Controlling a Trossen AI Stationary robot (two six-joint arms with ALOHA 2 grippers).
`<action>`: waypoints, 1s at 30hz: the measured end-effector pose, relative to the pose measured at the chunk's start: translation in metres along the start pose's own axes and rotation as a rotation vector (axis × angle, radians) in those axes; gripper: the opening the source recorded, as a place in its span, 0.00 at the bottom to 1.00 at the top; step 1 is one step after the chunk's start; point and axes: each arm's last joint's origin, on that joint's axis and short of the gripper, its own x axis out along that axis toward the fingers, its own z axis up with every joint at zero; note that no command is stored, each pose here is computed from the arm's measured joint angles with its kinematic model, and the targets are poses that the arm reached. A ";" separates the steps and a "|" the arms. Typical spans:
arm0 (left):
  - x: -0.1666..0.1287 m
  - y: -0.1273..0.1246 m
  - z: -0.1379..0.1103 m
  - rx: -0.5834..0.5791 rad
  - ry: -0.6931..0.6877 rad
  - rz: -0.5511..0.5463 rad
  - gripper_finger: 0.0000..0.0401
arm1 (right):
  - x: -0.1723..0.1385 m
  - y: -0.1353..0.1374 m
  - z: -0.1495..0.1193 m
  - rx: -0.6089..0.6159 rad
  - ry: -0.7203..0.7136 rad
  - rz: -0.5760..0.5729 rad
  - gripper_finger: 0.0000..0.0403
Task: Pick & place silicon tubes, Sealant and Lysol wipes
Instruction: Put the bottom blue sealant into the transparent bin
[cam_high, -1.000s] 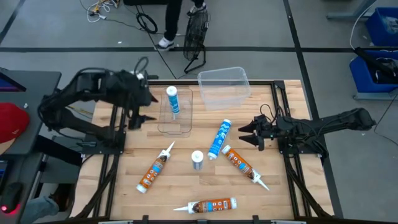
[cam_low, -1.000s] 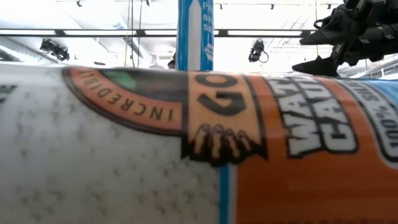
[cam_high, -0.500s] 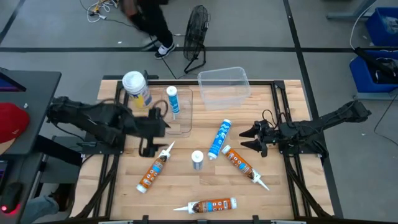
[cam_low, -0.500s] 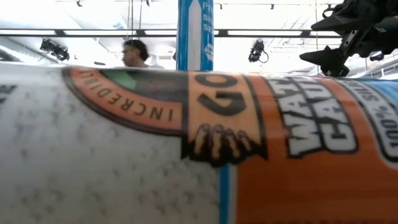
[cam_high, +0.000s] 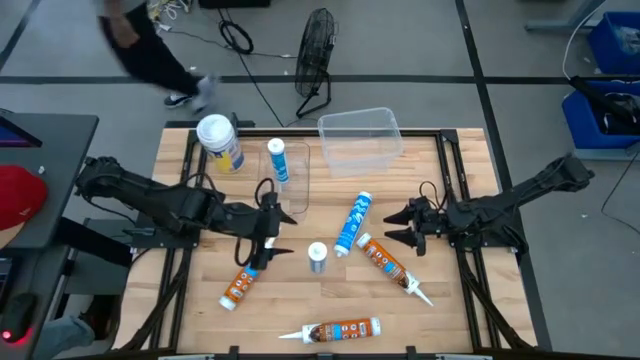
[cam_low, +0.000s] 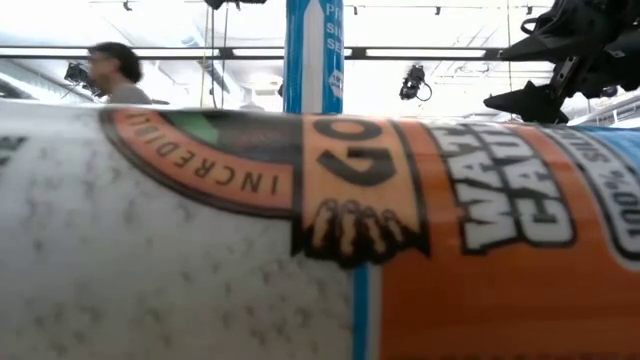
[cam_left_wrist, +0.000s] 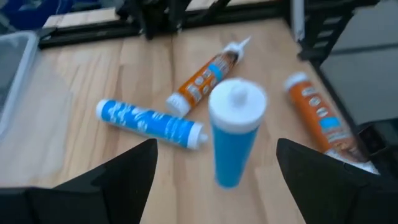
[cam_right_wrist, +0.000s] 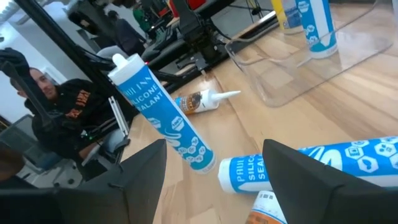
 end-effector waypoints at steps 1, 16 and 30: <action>0.000 0.000 0.001 -0.006 -0.014 -0.009 0.84 | 0.001 0.000 -0.001 0.001 0.002 -0.001 0.68; 0.038 0.004 0.016 -0.036 0.006 -0.062 0.97 | 0.008 -0.001 -0.005 -0.010 0.008 -0.029 0.68; 0.066 0.011 0.055 -0.012 0.270 -0.085 1.00 | 0.010 -0.002 -0.007 -0.044 0.026 -0.037 0.68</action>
